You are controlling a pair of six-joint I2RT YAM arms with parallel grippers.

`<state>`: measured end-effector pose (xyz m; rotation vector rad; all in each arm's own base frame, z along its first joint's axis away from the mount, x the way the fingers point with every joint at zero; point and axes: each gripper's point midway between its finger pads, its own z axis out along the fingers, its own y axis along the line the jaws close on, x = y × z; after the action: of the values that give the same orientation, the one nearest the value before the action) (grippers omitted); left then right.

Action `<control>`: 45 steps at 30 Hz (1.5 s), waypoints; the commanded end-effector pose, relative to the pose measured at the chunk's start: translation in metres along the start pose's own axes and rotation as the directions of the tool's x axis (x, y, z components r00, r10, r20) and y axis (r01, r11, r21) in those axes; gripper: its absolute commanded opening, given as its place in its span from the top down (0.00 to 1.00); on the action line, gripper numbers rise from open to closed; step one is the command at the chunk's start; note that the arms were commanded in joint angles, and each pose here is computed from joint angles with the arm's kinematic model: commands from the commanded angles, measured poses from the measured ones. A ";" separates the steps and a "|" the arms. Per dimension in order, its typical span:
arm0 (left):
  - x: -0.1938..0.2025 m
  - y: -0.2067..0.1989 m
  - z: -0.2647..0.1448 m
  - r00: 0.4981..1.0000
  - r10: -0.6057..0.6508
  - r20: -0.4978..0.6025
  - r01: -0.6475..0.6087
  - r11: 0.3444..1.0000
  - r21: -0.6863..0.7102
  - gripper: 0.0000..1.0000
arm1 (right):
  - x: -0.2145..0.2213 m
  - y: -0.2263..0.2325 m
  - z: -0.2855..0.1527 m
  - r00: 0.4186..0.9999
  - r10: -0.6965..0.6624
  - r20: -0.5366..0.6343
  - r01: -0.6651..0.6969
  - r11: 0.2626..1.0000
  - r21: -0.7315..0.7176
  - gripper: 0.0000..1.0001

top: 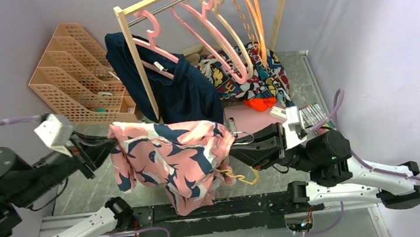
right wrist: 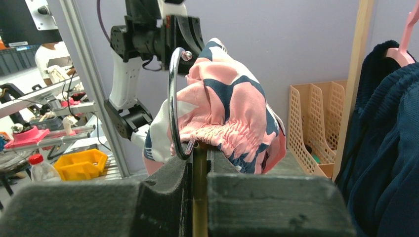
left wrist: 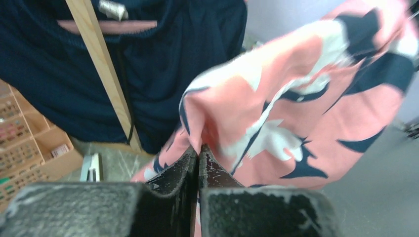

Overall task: Place the shorts on the hanger
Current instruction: Hang the shorts on the hanger.

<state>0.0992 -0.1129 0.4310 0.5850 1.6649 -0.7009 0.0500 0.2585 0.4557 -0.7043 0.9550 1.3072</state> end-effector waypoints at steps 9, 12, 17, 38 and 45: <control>-0.132 -0.037 -0.064 0.894 0.010 0.448 -0.089 0.984 0.156 0.93 | -0.034 0.028 0.006 0.999 -0.001 0.036 0.006 0.990 -0.144 1.00; -0.112 -0.031 -0.041 0.932 0.026 0.360 -0.077 0.989 0.127 0.93 | -0.035 0.030 0.007 0.999 0.006 0.042 0.000 0.988 -0.152 1.00; -0.069 -0.024 -0.014 0.980 0.026 0.196 -0.048 0.993 0.108 0.86 | -0.042 0.028 0.003 0.997 0.020 0.080 -0.008 0.990 -0.141 1.00; -0.131 -0.052 -0.063 0.887 0.015 0.461 -0.135 0.964 0.228 0.01 | -0.035 0.007 -0.006 0.995 0.007 0.095 -0.004 1.000 -0.027 1.00; -0.109 -0.102 0.010 0.962 0.044 0.269 -0.179 0.846 0.502 0.01 | -0.020 0.006 -0.002 0.998 0.016 0.068 -0.014 1.000 -0.025 1.00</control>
<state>0.0513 -0.1363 0.5699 0.7086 1.1512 -0.9850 0.0441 0.2573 0.4508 -0.7366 0.9692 1.3284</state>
